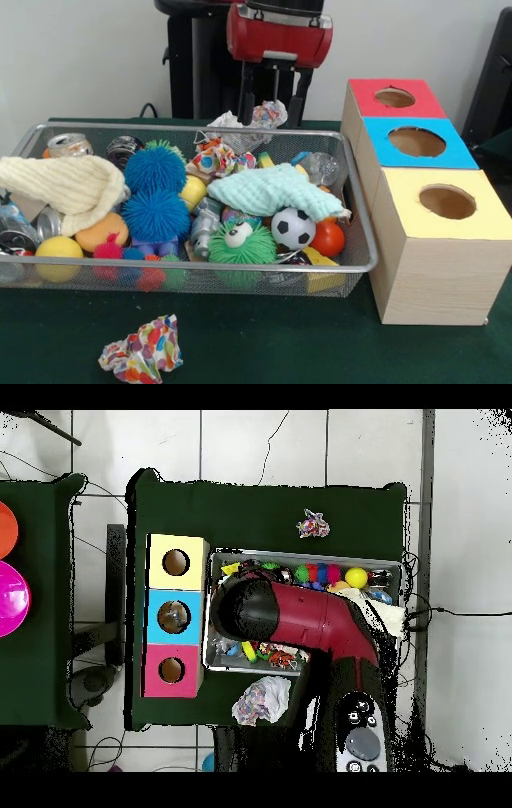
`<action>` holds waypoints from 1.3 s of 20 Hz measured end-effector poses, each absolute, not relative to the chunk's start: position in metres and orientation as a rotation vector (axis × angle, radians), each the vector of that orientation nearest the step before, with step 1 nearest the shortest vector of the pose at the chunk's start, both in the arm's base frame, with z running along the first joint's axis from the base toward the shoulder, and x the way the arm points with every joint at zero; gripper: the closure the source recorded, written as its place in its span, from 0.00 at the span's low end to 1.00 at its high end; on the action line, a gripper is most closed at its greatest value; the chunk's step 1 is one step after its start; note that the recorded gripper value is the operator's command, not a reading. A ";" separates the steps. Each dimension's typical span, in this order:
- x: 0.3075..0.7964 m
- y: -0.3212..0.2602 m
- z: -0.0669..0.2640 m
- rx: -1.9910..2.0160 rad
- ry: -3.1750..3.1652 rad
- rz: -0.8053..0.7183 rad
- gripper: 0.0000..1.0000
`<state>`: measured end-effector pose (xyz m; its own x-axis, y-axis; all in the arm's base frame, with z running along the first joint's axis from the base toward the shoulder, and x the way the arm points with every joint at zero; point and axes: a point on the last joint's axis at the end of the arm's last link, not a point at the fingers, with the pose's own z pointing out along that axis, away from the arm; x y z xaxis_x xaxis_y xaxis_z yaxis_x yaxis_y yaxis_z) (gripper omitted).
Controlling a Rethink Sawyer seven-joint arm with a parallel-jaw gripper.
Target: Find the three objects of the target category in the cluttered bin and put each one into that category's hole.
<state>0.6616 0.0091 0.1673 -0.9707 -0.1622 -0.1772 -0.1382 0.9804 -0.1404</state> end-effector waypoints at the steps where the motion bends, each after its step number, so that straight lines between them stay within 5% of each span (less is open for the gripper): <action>1: 0.664 0.009 0.168 -0.231 2.932 -0.180 0.00; 12: 0.685 -0.022 0.172 -0.285 2.876 -0.096 0.00; 26: 0.673 0.004 0.159 -0.543 2.843 -0.194 0.00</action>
